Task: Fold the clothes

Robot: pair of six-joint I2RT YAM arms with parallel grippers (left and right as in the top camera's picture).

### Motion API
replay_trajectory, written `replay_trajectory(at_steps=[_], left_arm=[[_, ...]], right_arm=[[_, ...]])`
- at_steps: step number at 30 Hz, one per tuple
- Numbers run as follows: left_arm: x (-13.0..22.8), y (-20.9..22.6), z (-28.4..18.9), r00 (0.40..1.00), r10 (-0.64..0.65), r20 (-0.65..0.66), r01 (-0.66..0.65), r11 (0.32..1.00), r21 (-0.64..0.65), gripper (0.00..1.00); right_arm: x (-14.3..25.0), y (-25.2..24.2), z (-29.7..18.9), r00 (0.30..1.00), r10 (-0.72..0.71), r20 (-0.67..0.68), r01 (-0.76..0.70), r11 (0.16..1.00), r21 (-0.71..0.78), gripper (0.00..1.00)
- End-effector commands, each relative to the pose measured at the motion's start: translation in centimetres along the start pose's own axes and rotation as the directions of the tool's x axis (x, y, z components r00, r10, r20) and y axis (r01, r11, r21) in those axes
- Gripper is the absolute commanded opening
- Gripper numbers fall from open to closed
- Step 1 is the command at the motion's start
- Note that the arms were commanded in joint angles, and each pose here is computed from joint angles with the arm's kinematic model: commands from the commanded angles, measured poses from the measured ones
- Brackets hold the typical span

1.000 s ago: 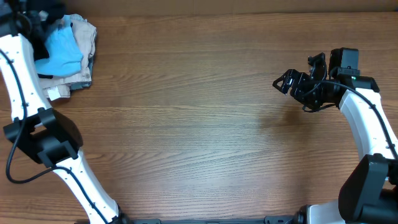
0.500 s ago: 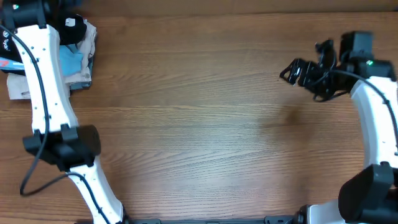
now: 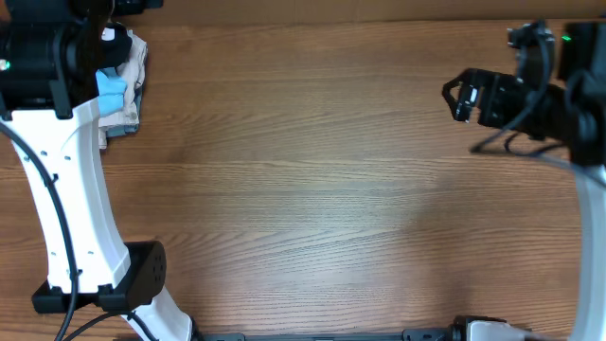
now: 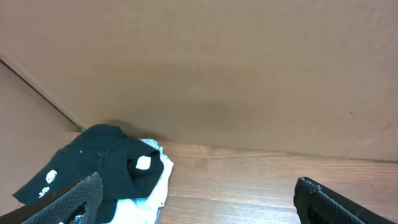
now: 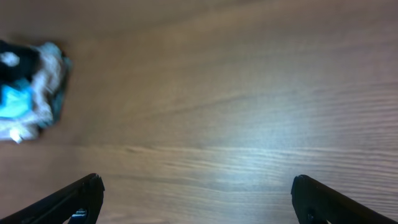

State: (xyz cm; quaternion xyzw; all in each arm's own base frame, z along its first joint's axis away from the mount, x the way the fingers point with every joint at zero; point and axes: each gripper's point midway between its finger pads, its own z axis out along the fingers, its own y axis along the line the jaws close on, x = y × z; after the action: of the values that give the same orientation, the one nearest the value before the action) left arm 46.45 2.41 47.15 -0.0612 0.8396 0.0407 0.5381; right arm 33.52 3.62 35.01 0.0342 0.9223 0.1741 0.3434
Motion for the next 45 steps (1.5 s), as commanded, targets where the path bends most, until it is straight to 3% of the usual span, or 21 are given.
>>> replay_trajectory(at_steps=[1,8,10,14,19,28,37,45], left_arm=[[0.6,-0.1,0.8,1.0,-0.016,-0.022,0.016,1.0,-0.004,1.0],[2.1,-0.1,0.7,0.997,-0.008,-0.081,0.007,1.0,-0.009,1.0],[2.9,0.0,0.7,0.993,-0.004,-0.116,0.002,1.0,-0.011,1.0],[3.8,0.1,0.5,0.988,0.001,-0.153,-0.003,1.0,-0.013,1.0],[4.6,0.2,0.4,0.983,0.005,-0.186,-0.008,1.0,-0.015,1.0],[4.9,0.2,0.3,0.98,0.007,-0.197,-0.01,1.0,-0.015,1.0],[4.9,0.2,0.3,0.98,0.006,-0.197,-0.01,1.0,-0.016,1.0],[4.9,0.2,0.3,0.98,0.007,-0.197,-0.01,1.0,-0.015,1.0]], right_arm=[[-0.5,2.2,-6.4,0.985,0.045,0.167,-0.042,0.999,-0.025,1.0],[0.9,3.7,-11.7,0.956,0.013,0.292,-0.002,0.999,-0.038,1.0],[1.4,2.8,-12.7,0.949,-0.005,0.315,-0.006,0.999,0.032,1.0],[2.4,0.6,-13.3,0.951,-0.015,0.308,-0.035,0.987,0.157,1.0],[1.2,-0.3,-12.5,0.934,-0.029,0.356,-0.041,0.981,0.187,1.0],[0.9,-0.2,-7.0,0.802,-0.099,0.589,0.08,0.995,0.058,1.0],[9.5,-2.9,0.3,0.687,-0.131,0.715,0.163,0.986,0.024,1.0],[15.3,-3.9,4.0,0.662,-0.135,0.737,0.21,0.978,-0.009,1.0]])
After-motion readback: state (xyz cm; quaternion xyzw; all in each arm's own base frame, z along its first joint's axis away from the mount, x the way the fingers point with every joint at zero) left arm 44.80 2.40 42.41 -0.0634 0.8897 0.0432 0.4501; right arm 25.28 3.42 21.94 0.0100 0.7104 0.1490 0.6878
